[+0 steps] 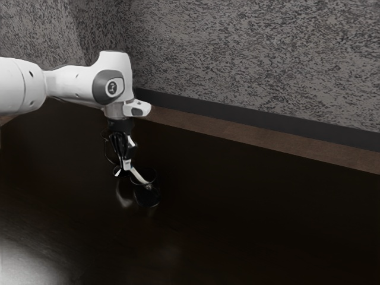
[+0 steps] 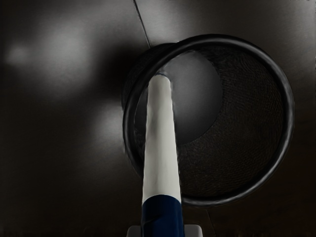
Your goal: Take the marker out of the pen holder and place it to the left of the pen holder.
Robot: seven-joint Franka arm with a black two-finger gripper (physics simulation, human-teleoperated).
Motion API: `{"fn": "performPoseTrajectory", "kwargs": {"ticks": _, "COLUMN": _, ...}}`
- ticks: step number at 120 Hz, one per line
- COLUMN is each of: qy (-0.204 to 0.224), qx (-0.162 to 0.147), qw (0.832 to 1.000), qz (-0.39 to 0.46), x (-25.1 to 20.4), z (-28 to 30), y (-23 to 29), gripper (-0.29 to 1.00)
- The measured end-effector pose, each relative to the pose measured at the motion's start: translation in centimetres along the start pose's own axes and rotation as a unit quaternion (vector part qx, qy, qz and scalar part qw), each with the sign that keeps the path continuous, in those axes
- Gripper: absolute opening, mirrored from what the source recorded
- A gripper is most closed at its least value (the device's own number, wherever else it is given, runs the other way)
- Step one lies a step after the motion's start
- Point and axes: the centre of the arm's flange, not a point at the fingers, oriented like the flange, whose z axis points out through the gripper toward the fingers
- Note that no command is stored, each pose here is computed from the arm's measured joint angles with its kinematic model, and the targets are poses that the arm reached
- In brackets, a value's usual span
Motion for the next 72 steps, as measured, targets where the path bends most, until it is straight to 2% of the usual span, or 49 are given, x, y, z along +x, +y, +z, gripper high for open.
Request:
{"fn": "performPoseTrajectory", "kwargs": {"ticks": 16, "qy": 0.011, "qx": 0.008, "qw": 1.0, "qz": -0.008, "x": -2.5, "z": -2.2, "y": 0.7, "gripper": -0.06}}
{"fn": "performPoseTrajectory", "kwargs": {"ticks": 40, "qy": 0.056, "qx": 0.029, "qw": 0.998, "qz": -0.023, "x": -5.9, "z": -7.8, "y": 1.2, "gripper": -0.08}}
{"fn": "performPoseTrajectory", "kwargs": {"ticks": 60, "qy": 0.05, "qx": 0.016, "qw": 0.996, "qz": -0.071, "x": -8.7, "z": -6.8, "y": -3.4, "gripper": -0.08}}
{"fn": "performPoseTrajectory", "kwargs": {"ticks": 72, "qy": 0.041, "qx": 0.006, "qw": 0.995, "qz": -0.089, "x": -8.1, "z": -5.0, "y": -6.2, "gripper": -0.08}}
